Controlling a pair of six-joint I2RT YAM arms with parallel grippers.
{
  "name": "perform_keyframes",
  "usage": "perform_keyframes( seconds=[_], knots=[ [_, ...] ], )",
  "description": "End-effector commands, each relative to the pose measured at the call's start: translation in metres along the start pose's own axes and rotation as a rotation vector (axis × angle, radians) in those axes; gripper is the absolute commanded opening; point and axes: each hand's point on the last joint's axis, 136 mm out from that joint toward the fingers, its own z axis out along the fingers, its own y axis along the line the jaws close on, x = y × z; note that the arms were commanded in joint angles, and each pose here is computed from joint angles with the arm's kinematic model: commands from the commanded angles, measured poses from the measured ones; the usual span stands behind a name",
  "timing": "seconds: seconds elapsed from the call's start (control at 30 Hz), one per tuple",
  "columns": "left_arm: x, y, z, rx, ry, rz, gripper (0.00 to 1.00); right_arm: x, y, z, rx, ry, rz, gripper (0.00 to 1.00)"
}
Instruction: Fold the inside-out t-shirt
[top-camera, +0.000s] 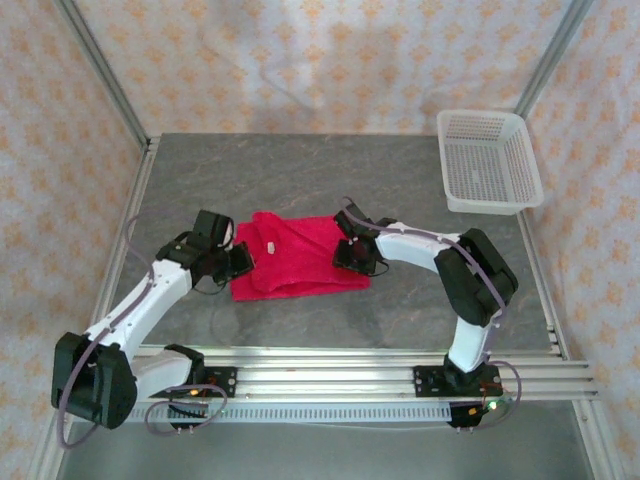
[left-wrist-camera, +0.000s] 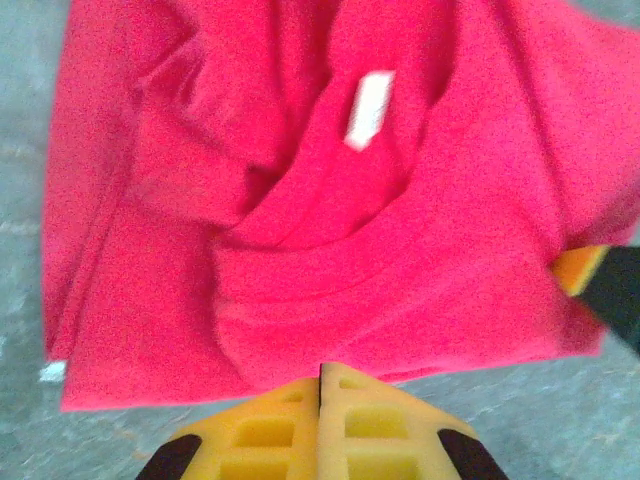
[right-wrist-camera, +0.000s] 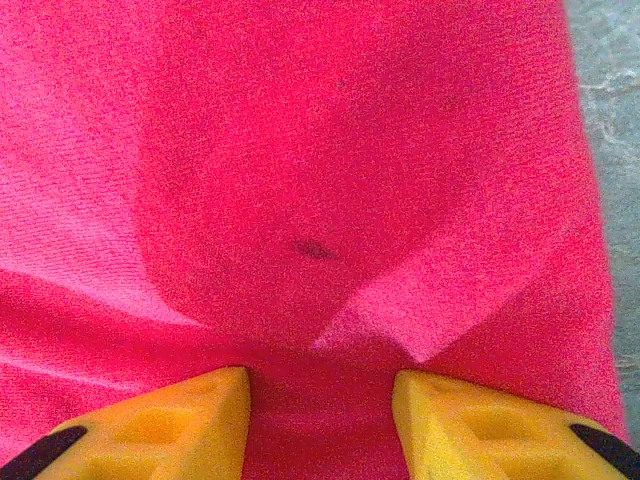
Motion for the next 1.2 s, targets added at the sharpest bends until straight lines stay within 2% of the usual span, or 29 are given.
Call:
perform_keyframes(
  seconds=[0.0, 0.1, 0.17, 0.23, 0.47, 0.73, 0.8, 0.9, 0.93, 1.07, 1.17],
  knots=[
    [0.028, 0.030, 0.019, -0.078, 0.083, -0.061, 0.12, 0.011, -0.029, 0.019, 0.116, 0.044, 0.008, 0.46],
    [0.028, 0.024, 0.032, -0.037, 0.099, -0.081, 0.45, 0.010, -0.025, 0.017, 0.098, 0.042, 0.006, 0.47],
    [0.024, 0.021, 0.036, -0.022, 0.088, -0.088, 0.53, 0.010, -0.024, 0.017, 0.091, 0.043, 0.004, 0.47],
    [0.020, 0.021, 0.038, -0.023, 0.074, -0.094, 0.53, 0.012, -0.023, 0.017, 0.086, 0.048, 0.003, 0.47],
    [0.009, 0.016, 0.046, -0.003, 0.039, -0.121, 0.37, 0.015, -0.021, 0.018, 0.076, 0.059, -0.001, 0.47],
    [0.002, 0.015, 0.066, -0.014, 0.048, -0.137, 0.33, 0.015, -0.019, 0.017, 0.068, 0.061, -0.004, 0.48],
    [-0.001, 0.015, 0.067, -0.018, 0.042, -0.140, 0.21, 0.015, -0.020, 0.018, 0.068, 0.061, -0.004, 0.48],
    [-0.006, 0.014, 0.056, -0.034, 0.021, -0.128, 0.02, 0.017, -0.023, 0.020, 0.077, 0.063, -0.002, 0.48],
    [-0.008, 0.014, 0.049, -0.050, 0.011, -0.114, 0.00, 0.018, -0.026, 0.021, 0.086, 0.066, -0.001, 0.48],
    [-0.013, 0.022, 0.014, -0.141, -0.037, -0.049, 0.00, 0.020, -0.033, 0.021, 0.112, 0.065, 0.001, 0.48],
    [-0.008, 0.023, -0.002, -0.141, -0.046, -0.040, 0.00, 0.020, -0.032, 0.017, 0.107, 0.060, -0.001, 0.49]
  ],
)
